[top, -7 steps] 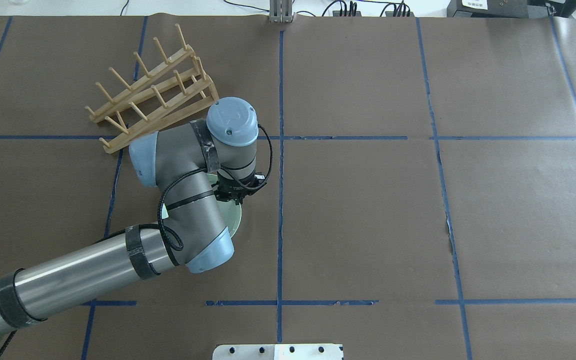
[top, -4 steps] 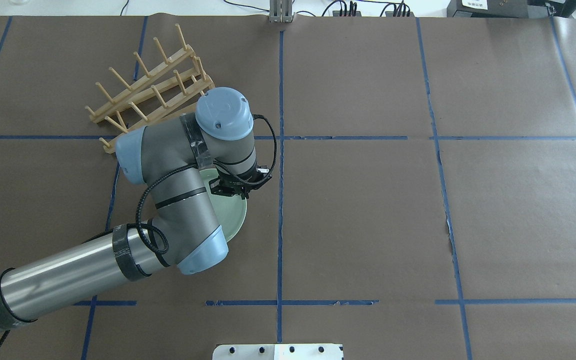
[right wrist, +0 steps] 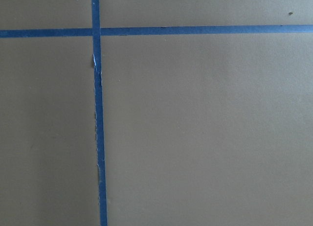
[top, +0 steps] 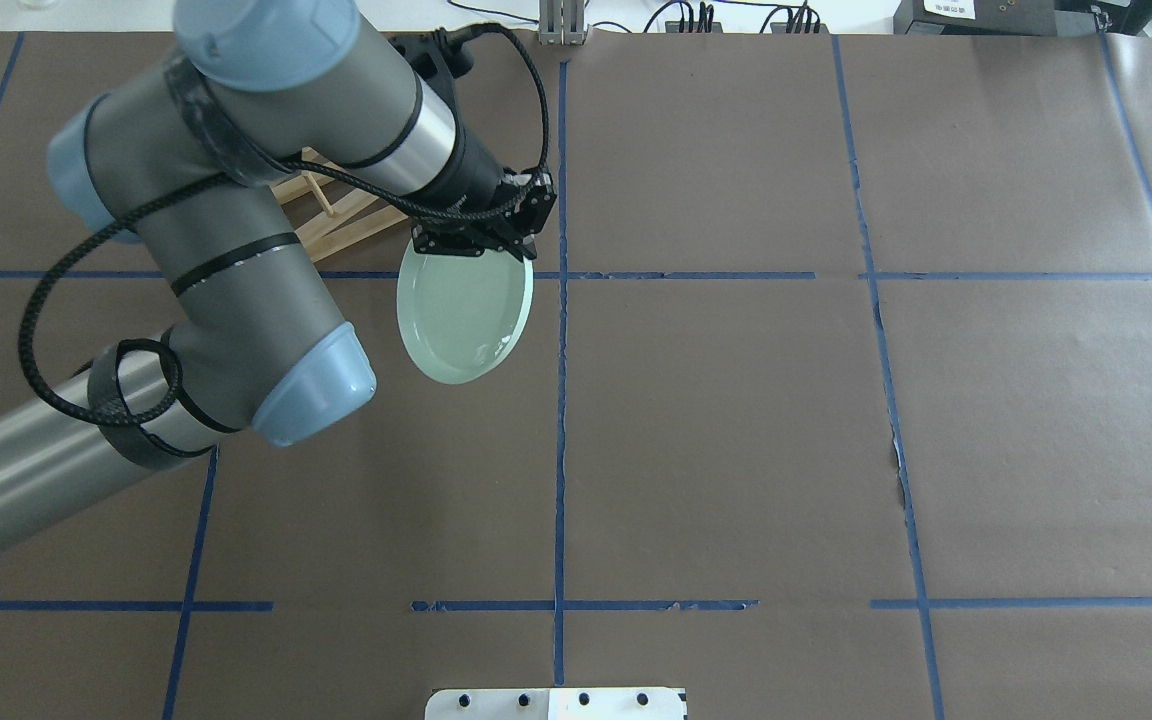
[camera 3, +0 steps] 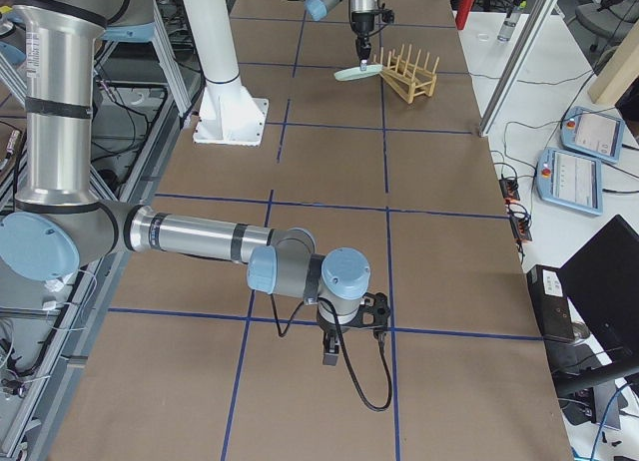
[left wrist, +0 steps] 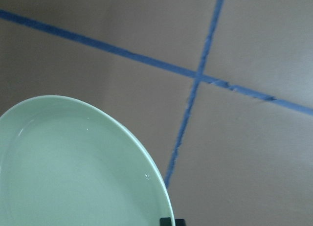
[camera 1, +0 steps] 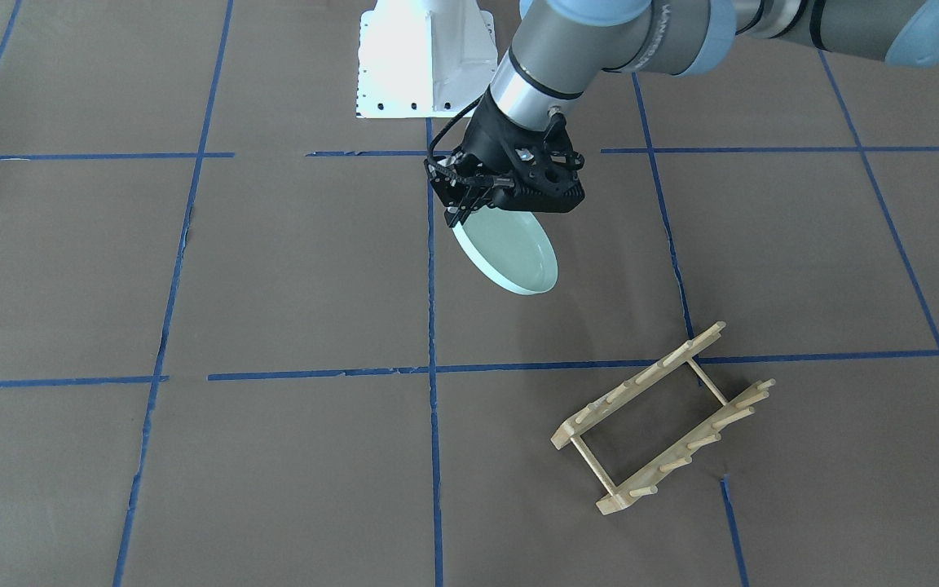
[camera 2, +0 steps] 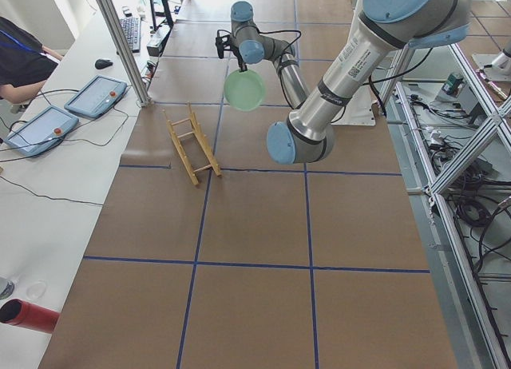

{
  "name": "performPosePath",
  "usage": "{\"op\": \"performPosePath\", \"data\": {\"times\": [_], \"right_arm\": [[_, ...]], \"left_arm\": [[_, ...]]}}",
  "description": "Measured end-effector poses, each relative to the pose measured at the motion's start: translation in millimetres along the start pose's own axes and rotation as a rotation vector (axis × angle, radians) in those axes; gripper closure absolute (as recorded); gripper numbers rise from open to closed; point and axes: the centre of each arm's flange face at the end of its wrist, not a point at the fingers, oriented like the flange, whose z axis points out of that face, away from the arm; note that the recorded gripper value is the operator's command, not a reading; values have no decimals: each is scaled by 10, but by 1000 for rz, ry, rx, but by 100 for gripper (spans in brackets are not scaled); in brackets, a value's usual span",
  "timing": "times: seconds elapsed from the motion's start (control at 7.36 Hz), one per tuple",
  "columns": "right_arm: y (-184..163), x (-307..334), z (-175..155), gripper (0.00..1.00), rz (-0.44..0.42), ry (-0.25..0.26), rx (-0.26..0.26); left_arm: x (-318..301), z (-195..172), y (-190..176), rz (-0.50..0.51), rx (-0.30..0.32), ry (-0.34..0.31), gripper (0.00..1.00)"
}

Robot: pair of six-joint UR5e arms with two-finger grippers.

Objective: Place plate on rack
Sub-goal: 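Lift the plate with the left gripper and tilt it upright, then lower the upright plate with the left gripper into the rack slots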

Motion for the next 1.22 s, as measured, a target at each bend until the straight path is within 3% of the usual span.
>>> {"op": "performPosePath", "data": {"times": [0.27, 0.41, 0.68, 0.95, 1.09, 1.22], "right_arm": [[0, 1, 3, 0, 0, 0, -1], [0, 1, 3, 0, 0, 0, -1], [0, 1, 2, 0, 0, 0, 0], [0, 0, 2, 0, 0, 0, 0], [0, -1, 1, 0, 0, 0, 0], [0, 0, 0, 0, 0, 0, 0]], "left_arm": [[-206, -676, -510, 63, 135, 171, 100], [-491, -939, -776, 68, 204, 211, 100], [-1026, -1389, -1400, -21, 349, 259, 100], [-1440, -1432, -1966, -125, 538, 366, 100], [-1605, -1348, -2081, -127, 586, 442, 100], [-1683, -1225, -2047, -103, 587, 501, 100]]}}
